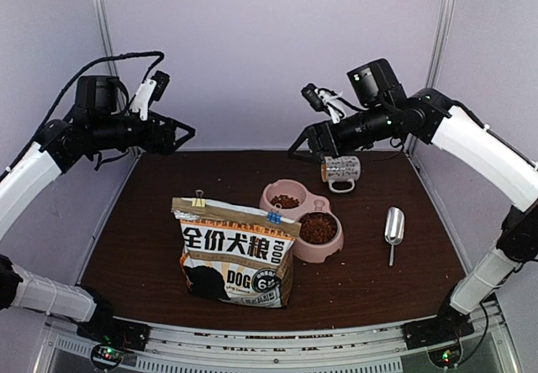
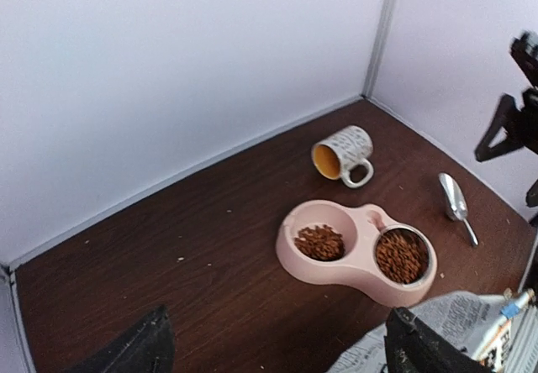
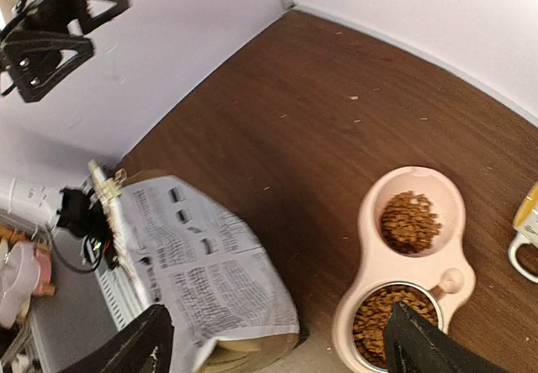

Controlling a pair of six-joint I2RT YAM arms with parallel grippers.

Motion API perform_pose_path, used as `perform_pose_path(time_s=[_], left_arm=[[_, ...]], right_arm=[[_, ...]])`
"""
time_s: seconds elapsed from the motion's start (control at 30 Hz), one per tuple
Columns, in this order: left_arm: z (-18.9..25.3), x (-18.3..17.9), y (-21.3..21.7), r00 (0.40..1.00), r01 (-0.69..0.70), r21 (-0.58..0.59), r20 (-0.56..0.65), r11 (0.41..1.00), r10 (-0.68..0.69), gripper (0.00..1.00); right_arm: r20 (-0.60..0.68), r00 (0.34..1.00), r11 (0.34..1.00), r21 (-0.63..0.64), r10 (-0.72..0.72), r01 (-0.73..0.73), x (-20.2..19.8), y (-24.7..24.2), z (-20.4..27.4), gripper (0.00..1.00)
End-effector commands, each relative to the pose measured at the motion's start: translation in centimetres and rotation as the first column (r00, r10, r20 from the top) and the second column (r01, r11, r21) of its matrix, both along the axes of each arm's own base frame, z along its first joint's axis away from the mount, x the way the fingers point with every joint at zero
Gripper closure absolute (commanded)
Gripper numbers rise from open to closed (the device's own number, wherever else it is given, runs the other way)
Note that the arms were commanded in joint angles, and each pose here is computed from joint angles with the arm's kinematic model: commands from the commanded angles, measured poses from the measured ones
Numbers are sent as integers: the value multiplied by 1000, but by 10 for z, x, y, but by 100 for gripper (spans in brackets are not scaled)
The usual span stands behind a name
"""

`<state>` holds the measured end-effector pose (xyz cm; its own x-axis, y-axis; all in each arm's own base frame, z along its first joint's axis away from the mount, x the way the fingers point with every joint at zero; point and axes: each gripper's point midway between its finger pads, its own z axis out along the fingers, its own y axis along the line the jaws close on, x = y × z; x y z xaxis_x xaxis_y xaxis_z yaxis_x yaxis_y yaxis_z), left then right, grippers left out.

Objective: Serve the pet food

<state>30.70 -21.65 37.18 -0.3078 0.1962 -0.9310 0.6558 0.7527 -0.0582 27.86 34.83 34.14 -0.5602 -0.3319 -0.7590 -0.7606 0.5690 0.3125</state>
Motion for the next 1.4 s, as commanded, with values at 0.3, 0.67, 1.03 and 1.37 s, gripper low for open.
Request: perform_pose_path(time_s=[0.3,0.67,1.03,1.37], left_arm=[[-81,66,247,684,-728,-122,-200,675,702,8],[-201,11,359,295,-953,-113,-119,283,948,5],[-198,47,314,450,-876,-82,213,475,867,4],[-200,89,281,606,-775,-38,240,631,759,5]], right_arm=[[74,727,730,107,-682,675,118,-210,-63,12],[191,311,349,211,-931,913,76,-378,-123,12],[392,81,242,381,-916,892,44,-410,-151,12],[438,99,309,440,-894,843,69,-402,-151,12]])
